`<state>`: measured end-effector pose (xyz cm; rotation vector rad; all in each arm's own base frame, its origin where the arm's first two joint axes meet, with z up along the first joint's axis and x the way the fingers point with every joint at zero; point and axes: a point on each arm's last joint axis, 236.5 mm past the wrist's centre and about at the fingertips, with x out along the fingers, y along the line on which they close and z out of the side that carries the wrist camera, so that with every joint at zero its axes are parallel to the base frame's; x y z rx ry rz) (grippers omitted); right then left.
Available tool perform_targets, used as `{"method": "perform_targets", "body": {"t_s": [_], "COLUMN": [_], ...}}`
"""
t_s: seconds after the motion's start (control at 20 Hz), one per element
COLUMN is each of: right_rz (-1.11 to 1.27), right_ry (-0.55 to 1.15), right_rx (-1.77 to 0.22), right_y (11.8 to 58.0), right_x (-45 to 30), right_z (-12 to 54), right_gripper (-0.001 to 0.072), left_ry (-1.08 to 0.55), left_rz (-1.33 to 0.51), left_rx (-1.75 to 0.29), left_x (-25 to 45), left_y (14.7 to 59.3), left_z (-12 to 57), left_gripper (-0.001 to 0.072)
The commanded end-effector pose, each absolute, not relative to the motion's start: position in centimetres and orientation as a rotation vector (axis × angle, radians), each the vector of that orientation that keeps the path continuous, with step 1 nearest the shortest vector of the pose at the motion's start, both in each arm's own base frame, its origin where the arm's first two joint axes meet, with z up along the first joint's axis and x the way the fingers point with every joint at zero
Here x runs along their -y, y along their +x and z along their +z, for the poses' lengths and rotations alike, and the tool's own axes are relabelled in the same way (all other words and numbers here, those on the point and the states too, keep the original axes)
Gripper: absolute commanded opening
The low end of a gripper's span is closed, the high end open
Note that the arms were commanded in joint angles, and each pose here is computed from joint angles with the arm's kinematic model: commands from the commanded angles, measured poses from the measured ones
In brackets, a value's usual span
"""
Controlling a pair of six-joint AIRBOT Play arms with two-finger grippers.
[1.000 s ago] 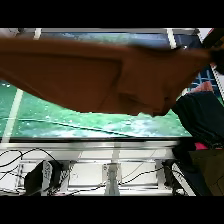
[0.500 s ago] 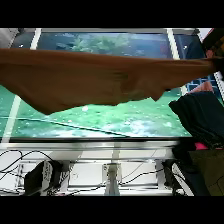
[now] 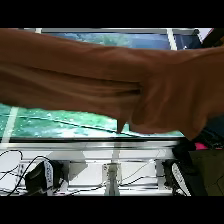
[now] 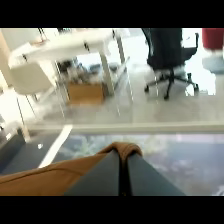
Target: Fold the clothes and pants, and hang the long-sleeved shirts on hangers.
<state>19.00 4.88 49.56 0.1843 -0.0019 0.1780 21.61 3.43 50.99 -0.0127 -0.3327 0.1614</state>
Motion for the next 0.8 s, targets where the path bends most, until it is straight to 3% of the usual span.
{"method": "perform_targets", "body": {"t_s": [0.0,0.3,0.45,0.75], "right_rz": [0.154,0.145,0.173,0.124], "right_ry": [0.218,0.288,0.369,0.49], "right_rx": [-0.046,-0.598,-0.823,-0.857], "right_y": [23.8,39.2,44.6,54.0], "right_x": [-3.6,-1.8,-2.0,-0.5], "right_z": [48.9,32.7,23.9,14.2], "right_gripper": [0.0013,0.0014,0.0014,0.0014], "left_ry": [-0.131,-0.413,-0.453,-0.391], "left_rz": [0.094,-0.172,-0.293,-0.234], "left_rx": [0.227,-0.351,-0.582,-0.786], "left_x": [-4.0,-4.8,-2.7,-1.2], "left_y": [24.8,36.8,42.7,53.1], "left_z": [48.5,32.3,23.3,5.6], "left_gripper": [0.0015,0.0015,0.0015,0.0015]}}
